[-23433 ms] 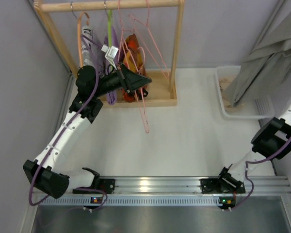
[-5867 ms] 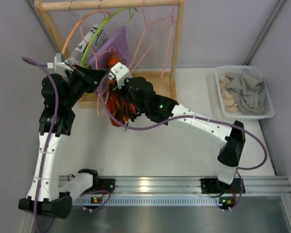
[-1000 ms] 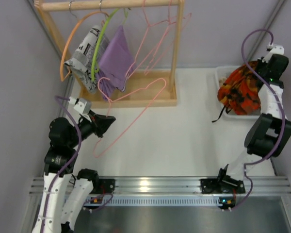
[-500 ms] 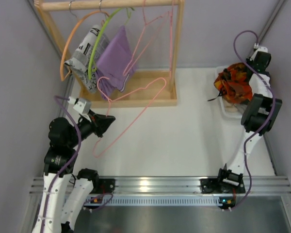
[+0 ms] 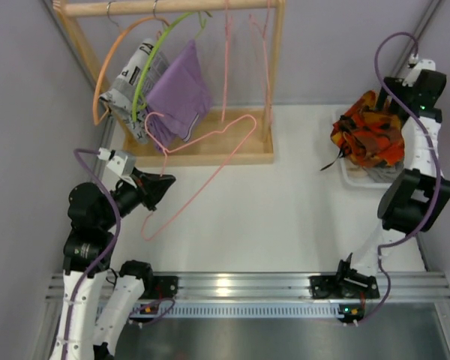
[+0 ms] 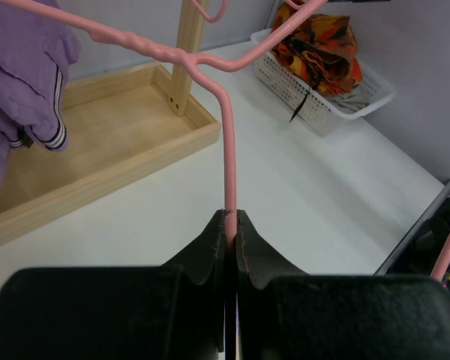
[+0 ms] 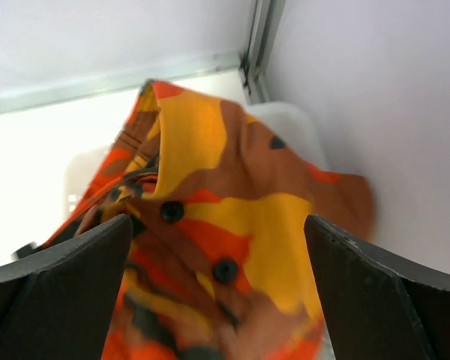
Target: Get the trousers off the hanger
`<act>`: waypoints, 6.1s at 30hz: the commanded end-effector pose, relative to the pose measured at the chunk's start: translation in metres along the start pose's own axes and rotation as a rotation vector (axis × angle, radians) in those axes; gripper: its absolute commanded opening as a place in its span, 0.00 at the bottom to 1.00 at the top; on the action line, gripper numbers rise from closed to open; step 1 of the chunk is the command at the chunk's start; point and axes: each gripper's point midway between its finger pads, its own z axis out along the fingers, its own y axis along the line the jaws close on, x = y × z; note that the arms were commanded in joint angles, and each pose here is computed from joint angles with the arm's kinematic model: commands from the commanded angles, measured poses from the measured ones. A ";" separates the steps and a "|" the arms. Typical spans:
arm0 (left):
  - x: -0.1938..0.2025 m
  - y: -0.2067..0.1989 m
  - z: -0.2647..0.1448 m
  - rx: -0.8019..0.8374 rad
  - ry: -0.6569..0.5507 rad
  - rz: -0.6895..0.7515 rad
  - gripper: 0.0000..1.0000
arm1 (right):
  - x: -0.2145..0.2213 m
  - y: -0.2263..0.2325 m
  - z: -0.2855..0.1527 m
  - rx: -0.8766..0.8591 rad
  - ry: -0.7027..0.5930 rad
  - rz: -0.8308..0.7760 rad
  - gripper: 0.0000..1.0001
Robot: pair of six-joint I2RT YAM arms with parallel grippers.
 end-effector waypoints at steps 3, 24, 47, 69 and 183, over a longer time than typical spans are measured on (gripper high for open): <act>-0.026 -0.005 -0.005 -0.003 -0.073 0.083 0.00 | -0.040 -0.015 -0.077 0.006 -0.082 -0.059 1.00; -0.087 0.046 0.032 -0.202 -0.144 0.168 0.00 | -0.111 0.283 -0.409 -1.222 -0.388 0.077 0.44; -0.116 0.020 0.060 -0.120 -0.220 0.019 0.00 | -0.090 0.405 -0.470 -1.547 -0.256 0.057 0.70; -0.121 -0.043 0.045 0.159 -0.213 -0.046 0.00 | -0.103 0.438 -0.430 -1.396 -0.288 0.055 0.00; -0.116 0.137 0.251 -0.361 -0.097 -0.156 0.02 | -0.074 0.332 -0.345 -1.186 -0.250 0.142 0.99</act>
